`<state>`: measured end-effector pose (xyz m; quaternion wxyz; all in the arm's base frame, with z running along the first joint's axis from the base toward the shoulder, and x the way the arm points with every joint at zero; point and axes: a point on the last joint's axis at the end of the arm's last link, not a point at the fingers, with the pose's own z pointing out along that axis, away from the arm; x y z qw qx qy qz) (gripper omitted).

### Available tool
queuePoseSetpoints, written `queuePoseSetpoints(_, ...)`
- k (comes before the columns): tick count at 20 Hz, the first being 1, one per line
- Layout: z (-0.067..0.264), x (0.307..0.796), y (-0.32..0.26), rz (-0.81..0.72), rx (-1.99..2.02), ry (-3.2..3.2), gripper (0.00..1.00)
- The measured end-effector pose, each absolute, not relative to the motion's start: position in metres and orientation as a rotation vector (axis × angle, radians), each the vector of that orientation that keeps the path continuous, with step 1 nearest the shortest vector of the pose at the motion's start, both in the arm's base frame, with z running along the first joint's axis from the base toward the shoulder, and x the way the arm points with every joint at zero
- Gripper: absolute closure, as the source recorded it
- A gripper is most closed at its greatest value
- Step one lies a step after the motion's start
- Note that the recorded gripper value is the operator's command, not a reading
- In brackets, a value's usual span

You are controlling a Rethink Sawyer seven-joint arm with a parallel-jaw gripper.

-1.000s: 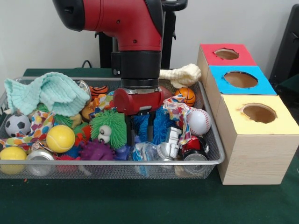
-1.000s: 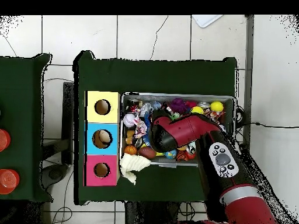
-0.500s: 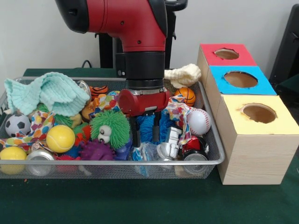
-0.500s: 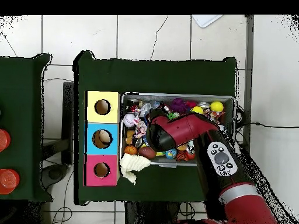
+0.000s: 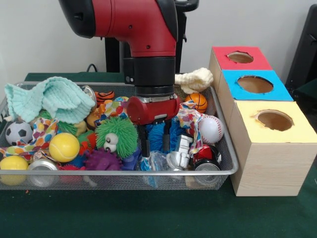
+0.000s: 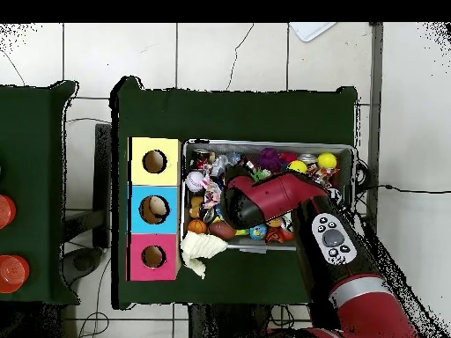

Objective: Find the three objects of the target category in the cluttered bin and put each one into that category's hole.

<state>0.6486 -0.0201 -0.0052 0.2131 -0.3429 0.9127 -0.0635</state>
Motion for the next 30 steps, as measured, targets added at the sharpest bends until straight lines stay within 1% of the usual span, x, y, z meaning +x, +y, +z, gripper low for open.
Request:
queuePoseSetpoints(8, -0.008, 0.647, -0.019, -0.169, -0.949, 2.539, 0.00)
queuePoseSetpoints(18, -0.028, 0.636, -0.012, -0.124, -0.939, 2.574, 0.00)
queuePoseSetpoints(30, -0.029, 0.638, -0.009, -0.153, -0.966, 2.568, 0.00)
